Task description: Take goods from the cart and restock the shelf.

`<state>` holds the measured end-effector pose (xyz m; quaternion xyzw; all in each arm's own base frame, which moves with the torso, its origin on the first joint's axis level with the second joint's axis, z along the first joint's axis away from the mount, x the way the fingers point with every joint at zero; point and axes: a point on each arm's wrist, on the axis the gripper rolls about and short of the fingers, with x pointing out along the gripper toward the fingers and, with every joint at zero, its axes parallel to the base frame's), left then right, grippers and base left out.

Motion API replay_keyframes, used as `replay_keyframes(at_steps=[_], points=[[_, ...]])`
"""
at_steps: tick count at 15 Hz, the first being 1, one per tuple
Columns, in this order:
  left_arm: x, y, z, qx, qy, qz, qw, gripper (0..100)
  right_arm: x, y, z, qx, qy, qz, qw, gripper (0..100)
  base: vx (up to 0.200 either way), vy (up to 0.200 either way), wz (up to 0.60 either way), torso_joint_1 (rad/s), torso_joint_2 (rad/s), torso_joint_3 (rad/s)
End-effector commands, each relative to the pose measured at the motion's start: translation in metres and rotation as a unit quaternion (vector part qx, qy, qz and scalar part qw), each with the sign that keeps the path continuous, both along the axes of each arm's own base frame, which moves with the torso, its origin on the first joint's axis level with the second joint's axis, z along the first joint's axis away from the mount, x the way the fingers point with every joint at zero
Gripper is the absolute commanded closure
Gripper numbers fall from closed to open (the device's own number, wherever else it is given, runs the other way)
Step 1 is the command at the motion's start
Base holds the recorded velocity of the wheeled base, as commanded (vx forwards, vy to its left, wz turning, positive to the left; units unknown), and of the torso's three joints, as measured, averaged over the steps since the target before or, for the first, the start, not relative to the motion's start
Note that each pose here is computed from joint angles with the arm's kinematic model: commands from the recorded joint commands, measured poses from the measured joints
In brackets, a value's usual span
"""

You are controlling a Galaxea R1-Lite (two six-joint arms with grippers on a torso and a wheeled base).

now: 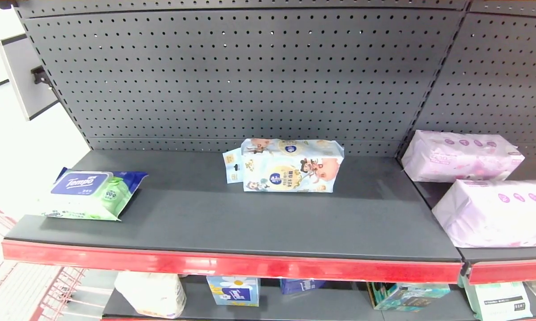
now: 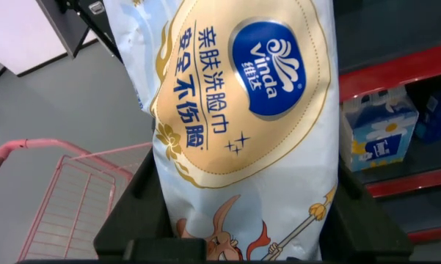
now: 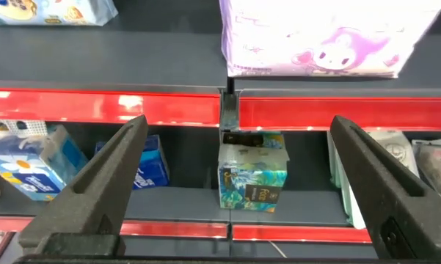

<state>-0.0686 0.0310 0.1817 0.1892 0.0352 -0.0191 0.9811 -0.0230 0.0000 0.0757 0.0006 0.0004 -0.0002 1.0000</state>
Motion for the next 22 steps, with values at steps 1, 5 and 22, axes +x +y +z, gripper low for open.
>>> replay_keyframes(at_steps=[1, 5, 22], points=[[0.0, 0.0, 0.0, 0.001, 0.001, 0.0, 1.0, 100, 0.0, 0.0, 0.0, -0.001, 0.0, 0.0, 1.0, 0, 0.0, 0.0, 0.0, 0.0, 0.0, 0.0], [0.0, 0.0, 0.001, 0.0, 0.001, 0.0, 1.0, 100, 0.0, 0.0, 0.0, -0.001, 0.0, -0.001, 1.0, 0, 0.0, 0.0, 0.3, 0.002, 0.0, 0.0], [0.025, -0.007, 0.006, -0.153, 0.035, -0.011, 0.9876, 100, 0.164, 0.023, 0.215, -0.013, 0.065, 0.139, 0.988, 0, 0.0, 0.0, 0.04, 0.0, 0.0, 0.0]])
